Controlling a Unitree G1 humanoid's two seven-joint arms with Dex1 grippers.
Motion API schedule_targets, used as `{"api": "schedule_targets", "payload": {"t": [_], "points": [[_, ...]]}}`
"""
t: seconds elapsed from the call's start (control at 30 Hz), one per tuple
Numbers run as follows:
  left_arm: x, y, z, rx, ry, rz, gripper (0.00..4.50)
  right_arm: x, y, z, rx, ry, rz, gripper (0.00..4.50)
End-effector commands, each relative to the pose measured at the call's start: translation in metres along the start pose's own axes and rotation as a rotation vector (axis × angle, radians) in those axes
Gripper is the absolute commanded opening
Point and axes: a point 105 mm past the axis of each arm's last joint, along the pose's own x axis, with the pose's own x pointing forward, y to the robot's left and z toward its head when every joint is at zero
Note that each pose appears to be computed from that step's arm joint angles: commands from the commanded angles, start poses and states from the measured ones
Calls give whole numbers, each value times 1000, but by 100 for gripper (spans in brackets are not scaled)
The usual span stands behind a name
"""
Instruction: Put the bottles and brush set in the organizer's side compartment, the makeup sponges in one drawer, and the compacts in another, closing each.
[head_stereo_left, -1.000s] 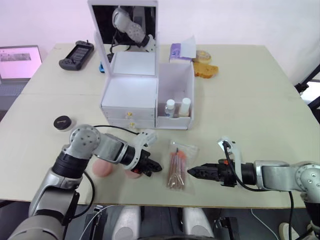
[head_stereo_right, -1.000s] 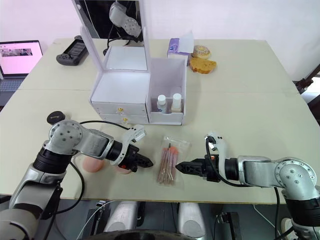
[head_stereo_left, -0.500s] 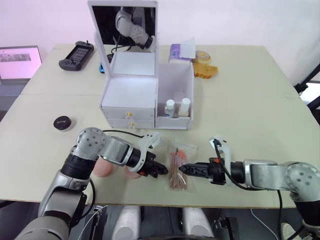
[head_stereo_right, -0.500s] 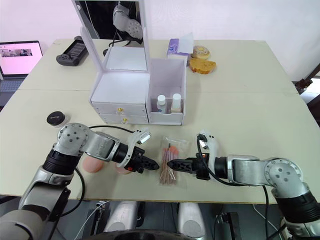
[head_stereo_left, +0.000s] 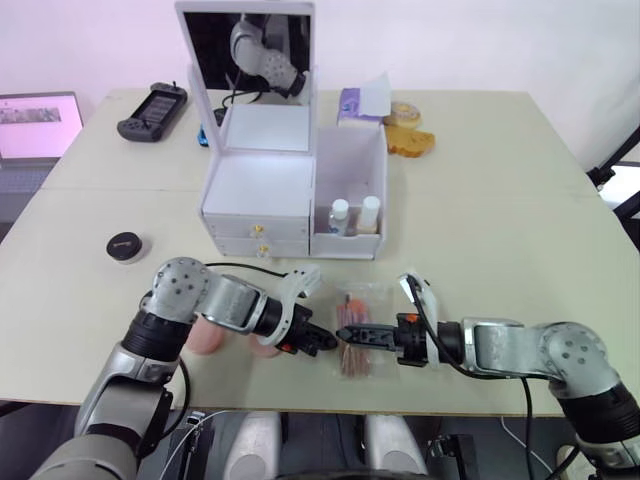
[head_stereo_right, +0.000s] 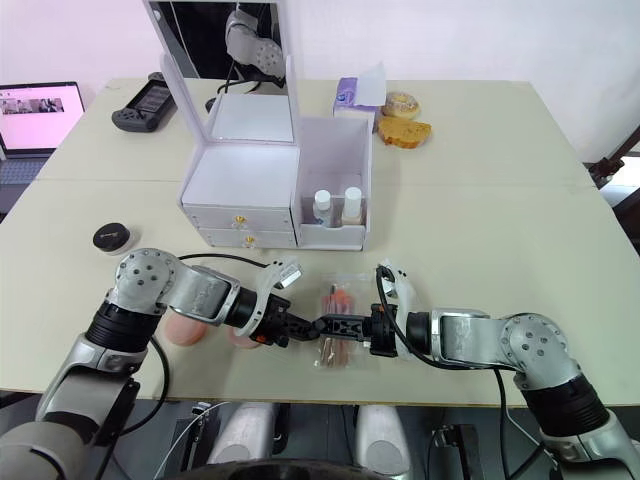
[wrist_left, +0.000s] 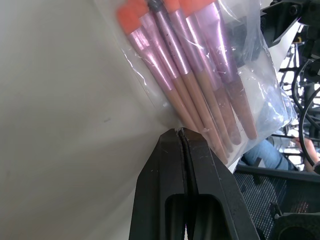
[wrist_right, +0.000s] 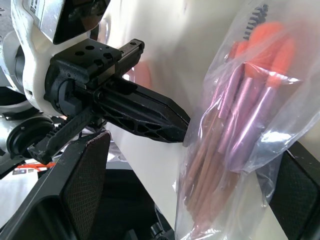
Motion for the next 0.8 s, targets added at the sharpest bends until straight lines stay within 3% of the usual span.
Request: {"api": "schedule_targets", "payload": {"t": [0.03, 0.13, 0.3, 0.33, 0.53, 0.7, 0.8], "points": [[0, -5, 0, 5, -6, -21, 0, 8, -4, -11, 30, 46, 3, 396], [0, -6, -1, 0, -6, -24, 0, 11, -6, -11, 49, 43, 13, 282], [-2, -6, -1, 10, -2, -13, 0, 12, -9, -11, 52, 54, 17, 24], [-2, -5, -1, 18, -1, -5, 0, 12, -9, -10, 53, 54, 23, 1], [-10, -5, 3, 57, -15, 21, 0, 5, -6, -2, 51, 23, 55, 1], [-24, -14, 11, 34, -72, -44, 0, -3, 0, 0, 36, 14, 86, 1], [-37, -24, 16, 11, -126, -108, 91, -10, 7, 1, 20, 13, 118, 0]]}}
